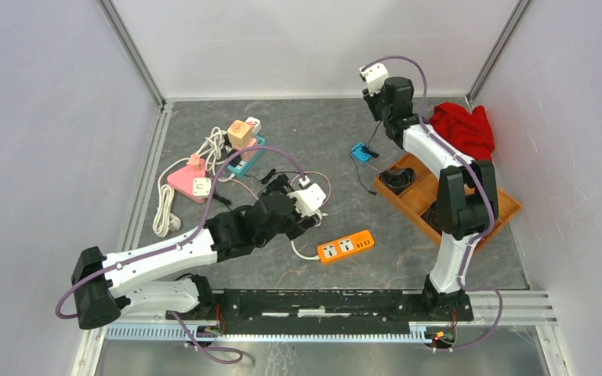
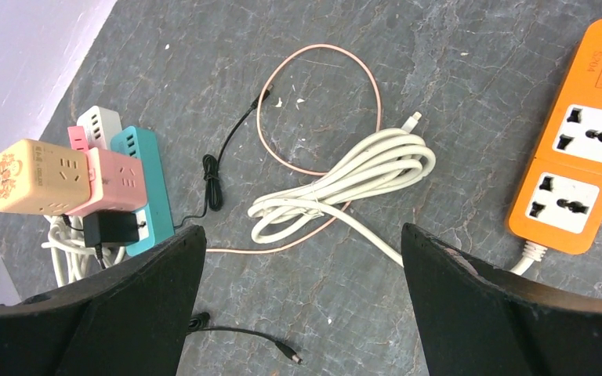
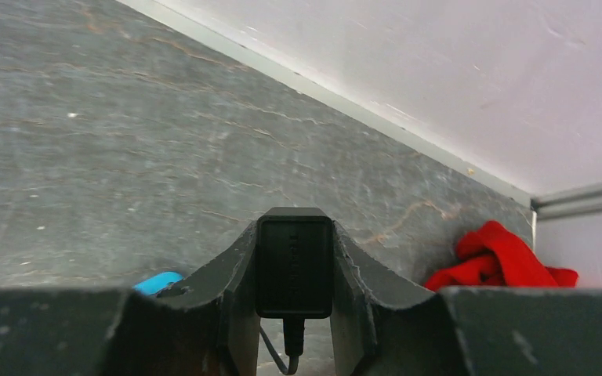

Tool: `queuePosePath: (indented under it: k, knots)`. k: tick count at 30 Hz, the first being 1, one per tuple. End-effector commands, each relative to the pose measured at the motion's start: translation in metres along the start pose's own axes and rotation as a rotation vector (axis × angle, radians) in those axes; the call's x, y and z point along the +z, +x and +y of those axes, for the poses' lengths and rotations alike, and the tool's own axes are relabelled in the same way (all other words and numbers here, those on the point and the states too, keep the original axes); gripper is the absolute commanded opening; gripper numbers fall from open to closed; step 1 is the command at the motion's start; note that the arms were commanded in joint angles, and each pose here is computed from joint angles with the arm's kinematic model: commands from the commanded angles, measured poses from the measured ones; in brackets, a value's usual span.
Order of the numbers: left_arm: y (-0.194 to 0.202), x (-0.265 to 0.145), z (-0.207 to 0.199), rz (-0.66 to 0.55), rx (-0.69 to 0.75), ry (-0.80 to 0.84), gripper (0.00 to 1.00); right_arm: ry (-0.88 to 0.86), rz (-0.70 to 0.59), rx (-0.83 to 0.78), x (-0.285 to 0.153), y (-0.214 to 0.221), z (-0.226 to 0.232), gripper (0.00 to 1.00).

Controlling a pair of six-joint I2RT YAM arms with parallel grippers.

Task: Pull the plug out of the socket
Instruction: Place the plug at the center of the board.

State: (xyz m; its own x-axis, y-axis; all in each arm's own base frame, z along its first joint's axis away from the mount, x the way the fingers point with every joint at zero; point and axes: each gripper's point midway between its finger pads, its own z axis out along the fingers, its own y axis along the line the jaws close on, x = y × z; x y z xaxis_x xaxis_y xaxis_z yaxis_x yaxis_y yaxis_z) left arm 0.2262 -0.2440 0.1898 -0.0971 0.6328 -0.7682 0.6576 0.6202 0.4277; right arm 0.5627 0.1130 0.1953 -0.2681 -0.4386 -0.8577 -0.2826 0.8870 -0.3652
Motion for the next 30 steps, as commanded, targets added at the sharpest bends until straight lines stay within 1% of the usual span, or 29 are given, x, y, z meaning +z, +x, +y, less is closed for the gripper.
queuePosePath:
  k: [1, 7, 13, 18, 21, 24, 28, 30]
  knots:
    - [-0.002, -0.003, 0.010, -0.007, 0.038, -0.034, 1.00, 0.114, -0.009, 0.019, 0.007, 0.002, -0.035, 0.05]
    - [0.001, -0.001, 0.010, 0.003, 0.047, -0.041, 1.00, 0.037, 0.121, 0.040, 0.019, 0.064, -0.026, 0.07]
    - [0.004, 0.001, 0.010, 0.015, 0.057, -0.046, 1.00, 0.007, 0.195, 0.063, 0.018, 0.106, -0.018, 0.07]
    - [0.007, 0.003, 0.009, 0.027, 0.069, -0.049, 1.00, -0.037, 0.257, 0.071, 0.017, 0.137, -0.006, 0.15]
    - [0.009, 0.003, 0.010, 0.031, 0.073, -0.054, 1.00, -0.061, 0.282, 0.080, 0.015, 0.149, 0.002, 0.17]
    - [0.009, 0.003, 0.010, 0.032, 0.074, -0.058, 1.00, -0.081, 0.291, 0.090, 0.013, 0.152, 0.008, 0.24]
    - [0.010, 0.004, 0.011, 0.035, 0.079, -0.061, 1.00, -0.119, 0.276, 0.106, 0.007, 0.148, 0.013, 0.42]
    - [0.011, 0.004, 0.011, 0.037, 0.081, -0.064, 1.00, -0.143, 0.259, 0.120, 0.004, 0.142, 0.016, 0.49]
